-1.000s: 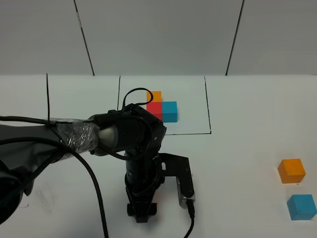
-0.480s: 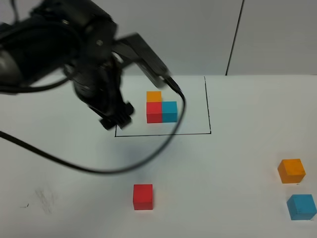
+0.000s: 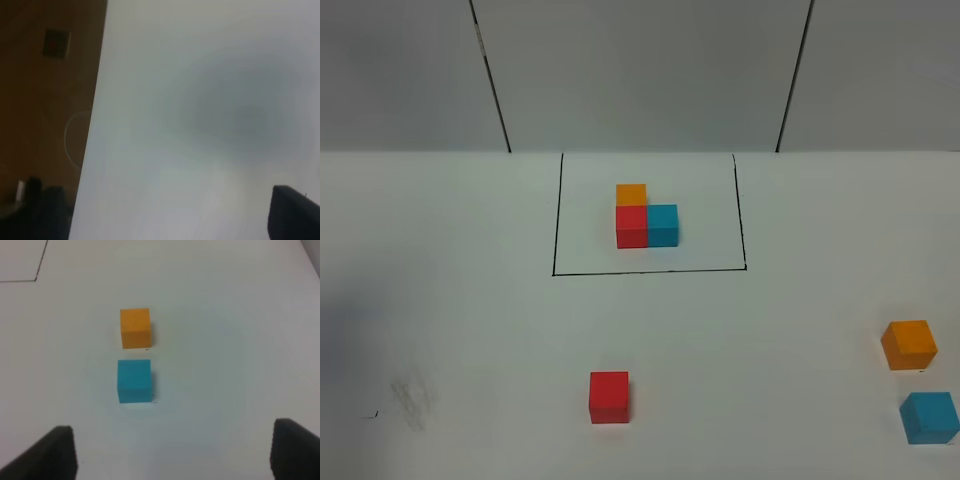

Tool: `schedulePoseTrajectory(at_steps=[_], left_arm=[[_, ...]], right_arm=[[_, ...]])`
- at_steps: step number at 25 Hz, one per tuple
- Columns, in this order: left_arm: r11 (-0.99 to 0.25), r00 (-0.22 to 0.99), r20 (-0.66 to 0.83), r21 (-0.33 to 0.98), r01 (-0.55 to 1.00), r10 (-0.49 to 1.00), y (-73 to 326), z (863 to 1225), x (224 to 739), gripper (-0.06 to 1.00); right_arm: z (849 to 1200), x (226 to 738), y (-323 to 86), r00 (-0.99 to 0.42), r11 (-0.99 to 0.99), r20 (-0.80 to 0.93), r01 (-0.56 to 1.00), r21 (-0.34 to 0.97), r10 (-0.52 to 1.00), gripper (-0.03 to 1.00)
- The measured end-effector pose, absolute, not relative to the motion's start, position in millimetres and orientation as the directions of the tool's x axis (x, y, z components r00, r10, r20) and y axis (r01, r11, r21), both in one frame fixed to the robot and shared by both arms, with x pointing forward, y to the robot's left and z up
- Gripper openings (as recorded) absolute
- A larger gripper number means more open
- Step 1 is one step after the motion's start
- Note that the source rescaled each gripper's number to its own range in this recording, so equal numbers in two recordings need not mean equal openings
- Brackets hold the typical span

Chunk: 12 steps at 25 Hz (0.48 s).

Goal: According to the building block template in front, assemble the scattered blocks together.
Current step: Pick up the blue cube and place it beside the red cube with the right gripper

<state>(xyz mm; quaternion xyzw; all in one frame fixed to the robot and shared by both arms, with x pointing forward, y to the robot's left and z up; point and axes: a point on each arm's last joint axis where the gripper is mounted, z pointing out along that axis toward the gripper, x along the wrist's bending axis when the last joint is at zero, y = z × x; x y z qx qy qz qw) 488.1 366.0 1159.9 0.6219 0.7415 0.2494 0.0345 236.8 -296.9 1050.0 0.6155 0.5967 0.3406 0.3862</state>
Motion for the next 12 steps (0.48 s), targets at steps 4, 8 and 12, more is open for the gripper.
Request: schedulePoseTrajectory(at_steps=[4,8,12], left_arm=[[0.093,-0.203,0.132,0.573,0.814,0.97,356.6,1172.6,429.5,0.76],[-0.054,-0.021,0.085,0.781,0.622,0.996,320.1,1195.7,360.6,0.74],[-0.156,0.092,0.131,0.916,0.369,0.987,287.6,1206.9,279.5,0.73]], right_arm=[[1050.0,236.8,-296.9,0.056,0.01,-0.042,0.471,0.882,0.998,0.67],[1049.7,236.9,-296.9,0.056,0.01,-0.042,0.472,0.881,0.998,0.67],[1049.1,237.1,-296.9,0.056,0.01,-0.041,0.474,0.88,0.998,0.67]])
